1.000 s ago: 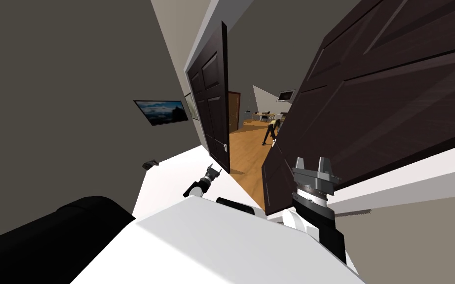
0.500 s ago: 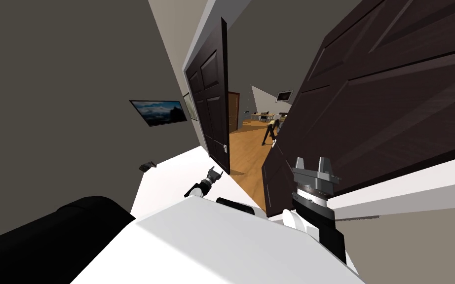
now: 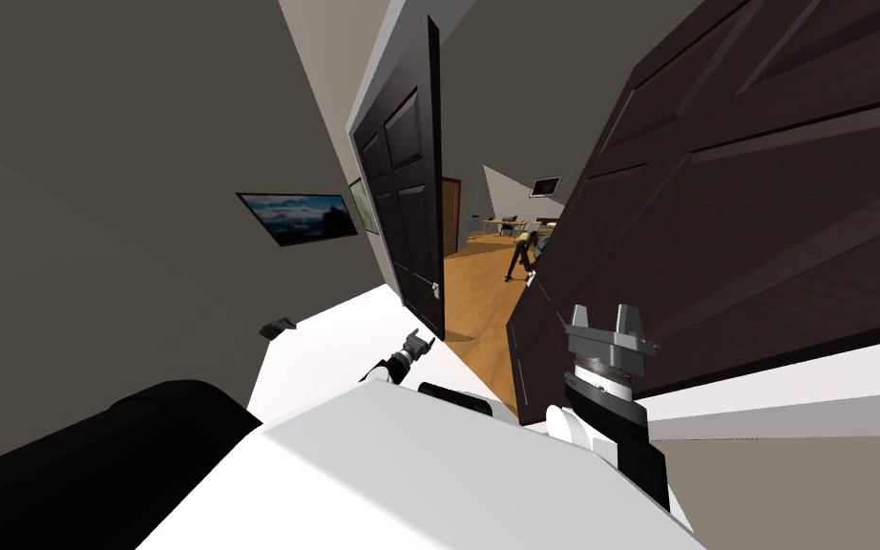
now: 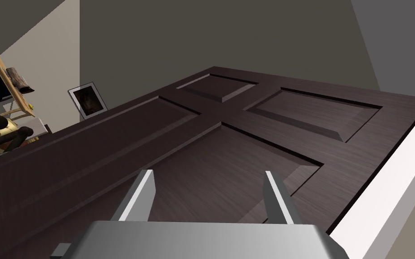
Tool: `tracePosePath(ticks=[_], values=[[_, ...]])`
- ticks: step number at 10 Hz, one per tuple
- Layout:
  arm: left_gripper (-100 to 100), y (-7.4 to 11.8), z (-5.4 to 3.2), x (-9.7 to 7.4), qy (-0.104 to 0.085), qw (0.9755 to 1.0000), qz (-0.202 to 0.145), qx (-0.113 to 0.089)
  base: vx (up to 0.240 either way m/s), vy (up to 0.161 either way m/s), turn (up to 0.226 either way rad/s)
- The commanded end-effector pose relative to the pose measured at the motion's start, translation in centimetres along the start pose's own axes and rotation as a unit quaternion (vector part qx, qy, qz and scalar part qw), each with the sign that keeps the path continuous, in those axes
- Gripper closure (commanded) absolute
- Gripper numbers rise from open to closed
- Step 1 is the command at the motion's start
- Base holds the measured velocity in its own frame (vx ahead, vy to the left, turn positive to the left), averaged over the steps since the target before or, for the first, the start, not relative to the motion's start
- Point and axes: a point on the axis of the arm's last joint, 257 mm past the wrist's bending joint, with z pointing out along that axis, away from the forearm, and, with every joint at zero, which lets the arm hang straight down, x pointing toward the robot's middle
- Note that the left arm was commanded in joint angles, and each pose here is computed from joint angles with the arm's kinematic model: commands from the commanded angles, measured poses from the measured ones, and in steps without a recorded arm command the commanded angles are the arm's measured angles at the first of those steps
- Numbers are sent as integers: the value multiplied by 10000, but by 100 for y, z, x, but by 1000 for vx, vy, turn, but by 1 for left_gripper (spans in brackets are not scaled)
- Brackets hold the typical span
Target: Push the door open
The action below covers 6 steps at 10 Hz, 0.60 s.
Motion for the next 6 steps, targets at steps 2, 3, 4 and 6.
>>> tracePosePath(ticks=[2,3,4,6], values=[[-100,120,-15,-100,-57,9990,-395,-190,65,56,-50],[-100,191,-25,-169,-111,9978,-580,-306,42,53,-40],[-100,190,-25,-158,-92,9974,-647,-305,32,38,-20],[-100,326,-52,-274,-175,9928,-1066,-524,51,41,-54]])
